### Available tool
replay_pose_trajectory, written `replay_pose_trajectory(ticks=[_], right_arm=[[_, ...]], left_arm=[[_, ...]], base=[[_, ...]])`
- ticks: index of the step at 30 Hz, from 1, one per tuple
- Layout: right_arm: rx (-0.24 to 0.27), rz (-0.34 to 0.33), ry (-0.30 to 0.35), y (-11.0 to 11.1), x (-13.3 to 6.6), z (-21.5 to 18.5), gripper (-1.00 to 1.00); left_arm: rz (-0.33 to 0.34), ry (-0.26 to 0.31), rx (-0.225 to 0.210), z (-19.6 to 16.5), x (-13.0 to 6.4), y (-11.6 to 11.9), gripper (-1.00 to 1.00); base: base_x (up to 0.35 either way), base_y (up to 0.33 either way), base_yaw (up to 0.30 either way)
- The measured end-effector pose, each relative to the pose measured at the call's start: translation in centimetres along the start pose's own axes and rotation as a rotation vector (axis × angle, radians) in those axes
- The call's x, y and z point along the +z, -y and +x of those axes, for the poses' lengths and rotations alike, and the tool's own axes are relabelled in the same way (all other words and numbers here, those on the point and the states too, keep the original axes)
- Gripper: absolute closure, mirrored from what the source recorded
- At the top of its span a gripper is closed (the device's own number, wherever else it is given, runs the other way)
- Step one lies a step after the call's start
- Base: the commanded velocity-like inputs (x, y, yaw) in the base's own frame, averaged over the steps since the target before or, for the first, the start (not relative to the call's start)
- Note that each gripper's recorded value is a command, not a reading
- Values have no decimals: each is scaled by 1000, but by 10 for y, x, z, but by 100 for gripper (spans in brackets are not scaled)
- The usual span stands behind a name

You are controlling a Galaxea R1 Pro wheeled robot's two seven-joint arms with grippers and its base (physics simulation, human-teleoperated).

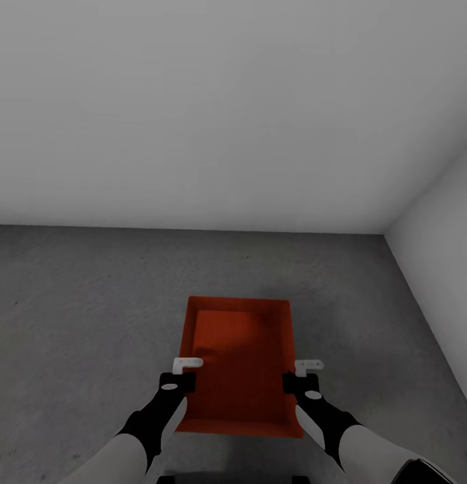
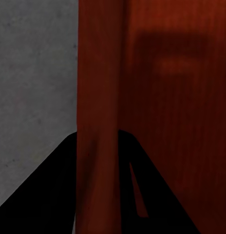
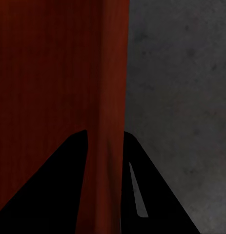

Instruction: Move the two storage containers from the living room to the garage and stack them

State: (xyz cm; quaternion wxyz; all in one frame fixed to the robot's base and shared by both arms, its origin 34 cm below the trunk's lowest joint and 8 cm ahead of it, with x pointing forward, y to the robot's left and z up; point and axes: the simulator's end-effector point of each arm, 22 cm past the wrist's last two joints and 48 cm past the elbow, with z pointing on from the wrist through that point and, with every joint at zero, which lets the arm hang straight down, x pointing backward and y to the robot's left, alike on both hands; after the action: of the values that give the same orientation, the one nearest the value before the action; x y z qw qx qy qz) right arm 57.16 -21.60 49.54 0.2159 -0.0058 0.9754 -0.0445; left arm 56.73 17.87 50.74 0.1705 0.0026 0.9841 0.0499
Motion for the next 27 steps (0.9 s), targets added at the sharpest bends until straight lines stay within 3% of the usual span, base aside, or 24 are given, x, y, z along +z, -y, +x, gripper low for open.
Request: replay_pose_trajectory(ticks=[27], right_arm=[[0, 0, 0, -1, 16, 6, 100]], left_arm=[[-1, 0, 0, 4, 16, 2, 100]], base=[[0, 0, 0]])
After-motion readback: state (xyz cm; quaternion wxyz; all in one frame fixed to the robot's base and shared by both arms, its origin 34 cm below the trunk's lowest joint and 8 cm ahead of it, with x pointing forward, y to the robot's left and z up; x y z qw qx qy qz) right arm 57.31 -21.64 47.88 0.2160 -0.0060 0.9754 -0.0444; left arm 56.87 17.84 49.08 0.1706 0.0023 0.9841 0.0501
